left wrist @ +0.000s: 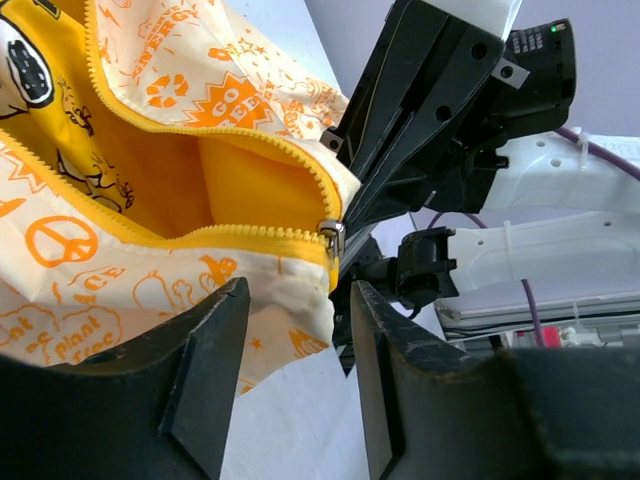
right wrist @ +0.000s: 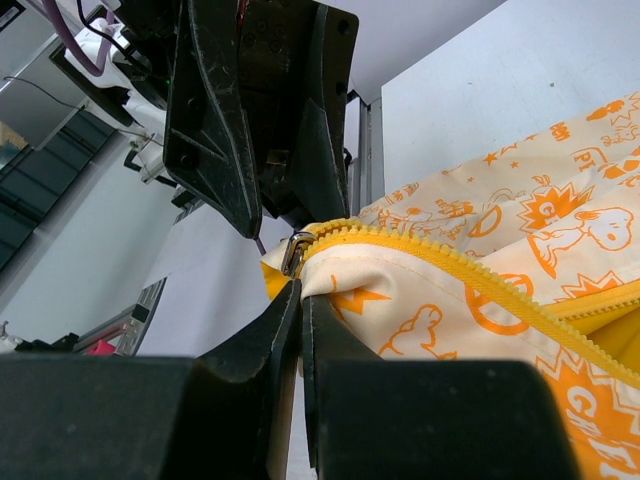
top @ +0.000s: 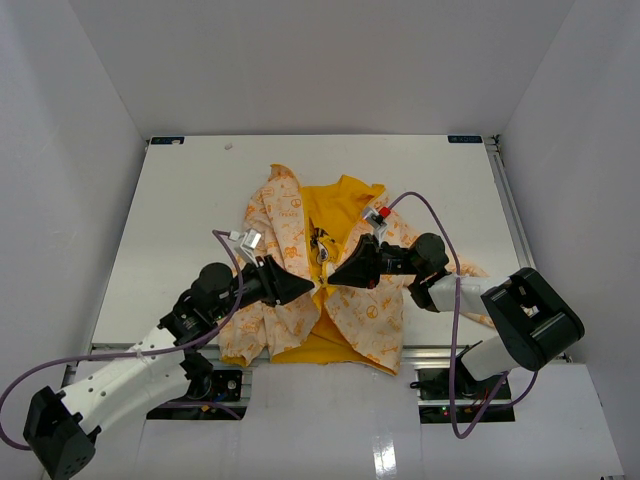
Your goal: Zip up the jacket
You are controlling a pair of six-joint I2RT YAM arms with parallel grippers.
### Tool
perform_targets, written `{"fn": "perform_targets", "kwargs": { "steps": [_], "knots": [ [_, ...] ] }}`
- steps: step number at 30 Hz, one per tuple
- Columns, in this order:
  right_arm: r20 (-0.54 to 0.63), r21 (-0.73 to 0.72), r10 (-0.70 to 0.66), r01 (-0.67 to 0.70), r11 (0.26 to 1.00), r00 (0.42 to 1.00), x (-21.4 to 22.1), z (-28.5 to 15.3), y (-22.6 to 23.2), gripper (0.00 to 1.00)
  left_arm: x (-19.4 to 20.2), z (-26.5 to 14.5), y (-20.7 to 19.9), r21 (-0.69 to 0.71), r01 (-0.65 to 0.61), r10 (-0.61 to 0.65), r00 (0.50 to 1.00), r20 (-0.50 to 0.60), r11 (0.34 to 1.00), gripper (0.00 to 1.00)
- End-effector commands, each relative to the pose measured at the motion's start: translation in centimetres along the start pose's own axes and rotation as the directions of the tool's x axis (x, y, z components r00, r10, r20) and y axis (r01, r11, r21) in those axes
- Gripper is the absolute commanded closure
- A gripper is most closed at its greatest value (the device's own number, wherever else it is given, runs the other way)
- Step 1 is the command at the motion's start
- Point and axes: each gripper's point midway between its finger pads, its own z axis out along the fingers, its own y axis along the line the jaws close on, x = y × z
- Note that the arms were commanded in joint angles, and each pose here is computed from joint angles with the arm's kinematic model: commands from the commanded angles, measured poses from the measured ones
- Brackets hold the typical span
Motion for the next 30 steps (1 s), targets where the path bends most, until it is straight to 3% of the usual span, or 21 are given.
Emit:
{"fn": "perform_targets", "kwargs": {
  "steps": [1,13,24,27,30],
  "knots": [
    [0.201,-0.136,-0.397,0.427,0.894,0.896,-5.0,0.0,5.5,0.92,-0.6,-0.9,-0.2,-0.022,-0.007,0.008,1.0,0.028,1.0,0.42],
    [0.199,-0.135,-0.392,0.421,0.897,0.898,-5.0,0.1,5.4,0.92,0.7,0.2,-1.5,0.039,0.115,-0.113,0.991,-0.065,0.993,0.48],
    [0.194,-0.139,-0.388,0.417,0.898,0.901,-4.8,0.1,5.3,0.92,0.5,1.0,-1.4,0.114,0.132,-0.132,0.991,-0.01,0.985,0.6],
    [0.192,-0.139,-0.386,0.415,0.899,0.902,-4.7,0.0,5.3,0.92,0.5,1.3,-1.1,0.11,0.123,-0.122,0.992,-0.008,0.986,0.67],
    [0.192,-0.139,-0.385,0.414,0.9,0.903,-4.7,0.0,5.3,0.92,0.5,1.3,-1.1,0.119,0.099,-0.099,0.995,-0.007,0.988,0.88]
  ]
}}
